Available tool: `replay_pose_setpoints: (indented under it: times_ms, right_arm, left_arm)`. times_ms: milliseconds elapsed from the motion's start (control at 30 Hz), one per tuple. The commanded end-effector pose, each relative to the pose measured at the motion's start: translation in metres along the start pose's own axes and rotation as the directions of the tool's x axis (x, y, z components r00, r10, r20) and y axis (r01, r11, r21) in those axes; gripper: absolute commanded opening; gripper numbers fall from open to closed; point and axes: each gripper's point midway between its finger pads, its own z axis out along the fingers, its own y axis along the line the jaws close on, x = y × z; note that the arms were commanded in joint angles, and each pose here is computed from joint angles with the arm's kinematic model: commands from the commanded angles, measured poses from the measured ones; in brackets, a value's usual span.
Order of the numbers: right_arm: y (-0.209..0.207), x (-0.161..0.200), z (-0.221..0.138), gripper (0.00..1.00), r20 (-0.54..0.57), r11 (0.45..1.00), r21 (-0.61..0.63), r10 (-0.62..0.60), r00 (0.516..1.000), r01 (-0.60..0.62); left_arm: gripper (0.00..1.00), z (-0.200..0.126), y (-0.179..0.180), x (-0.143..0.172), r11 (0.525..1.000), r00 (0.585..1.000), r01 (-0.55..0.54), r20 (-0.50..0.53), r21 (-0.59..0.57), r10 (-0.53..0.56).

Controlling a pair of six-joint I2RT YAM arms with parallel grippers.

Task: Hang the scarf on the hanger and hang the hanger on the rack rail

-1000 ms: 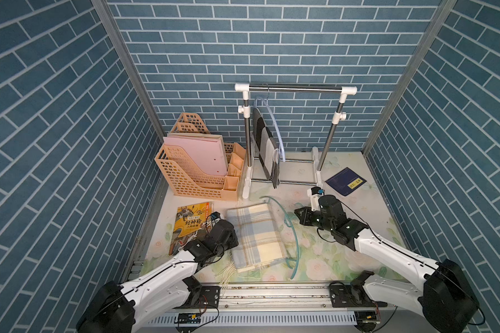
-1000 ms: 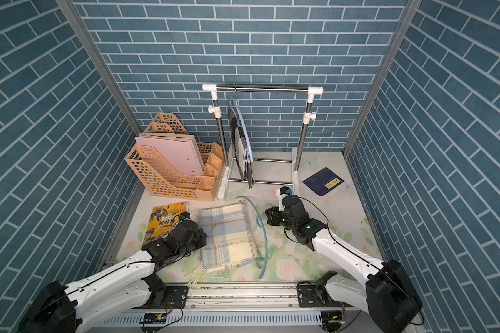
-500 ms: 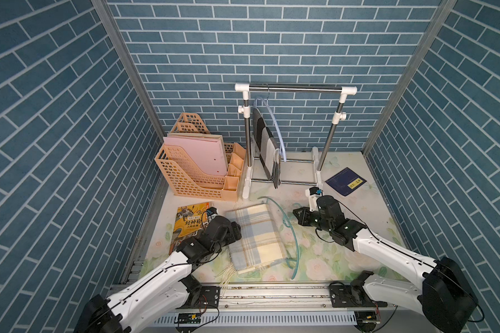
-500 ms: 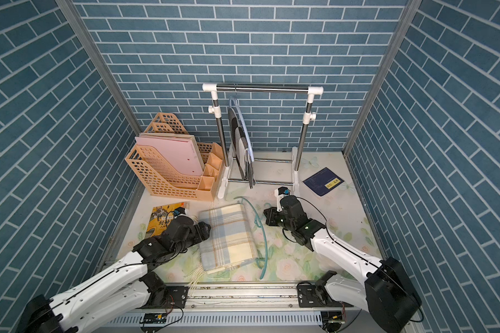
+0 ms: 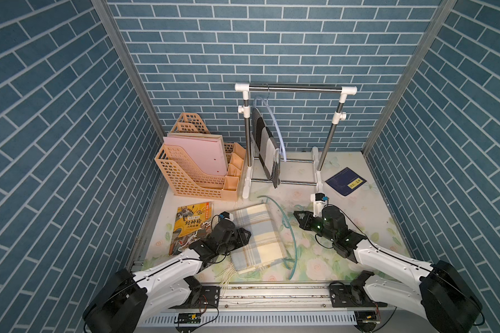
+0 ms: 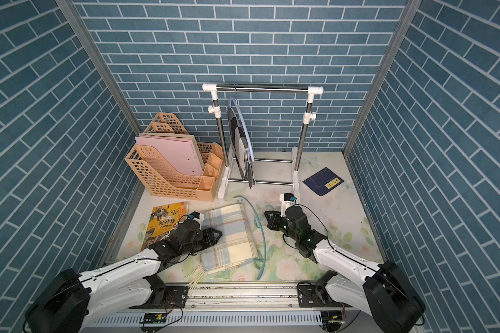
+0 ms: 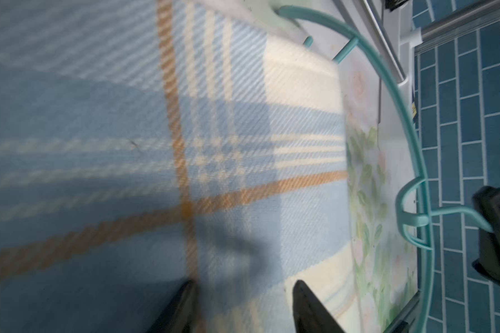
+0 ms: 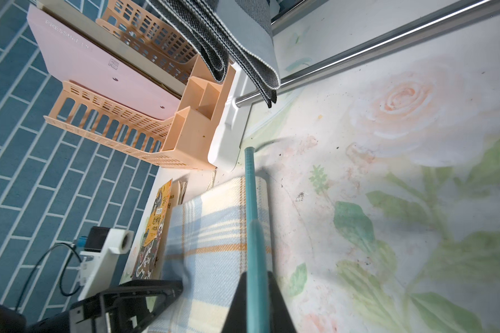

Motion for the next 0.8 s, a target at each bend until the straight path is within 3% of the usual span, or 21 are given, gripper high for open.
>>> replay_pose_setpoints:
  times_ms: [0, 233, 367, 567, 767]
  right_arm:
    - [0.025, -0.02, -0.005, 0.0, 0.102, 0.994, -0.107, 0.045, 0.994, -0.034]
    - [0.051, -0.037, -0.019, 0.0, 0.185, 0.976, -0.216, 0.037, 0.982, 0.004]
    - [0.054, -0.042, -0.021, 0.0, 0.168, 0.986, -0.156, -0.024, 0.985, 0.051]
    - [0.052, -0.057, -0.031, 0.0, 0.109, 0.99, 0.027, -0.139, 0.984, 0.137]
    - [0.065, -0.069, -0.044, 0.0, 0.026, 0.973, 0.122, -0.202, 0.979, 0.197]
  left_arm:
    - [0.52, 0.004, -0.011, -0.001, 0.998, 1.0, -0.003, 0.012, 0.064, 0.002]
    - [0.5, 0.004, 0.003, 0.007, 1.0, 1.0, -0.009, -0.01, 0.019, 0.01]
    - [0.6, -0.017, -0.023, -0.016, 0.997, 0.997, -0.048, 0.058, 0.053, 0.044]
    - [0.79, -0.064, -0.084, -0.066, 0.98, 0.97, -0.095, 0.239, 0.176, 0.051]
    - [0.81, -0.08, -0.142, -0.083, 0.904, 0.958, -0.084, 0.284, 0.419, -0.042]
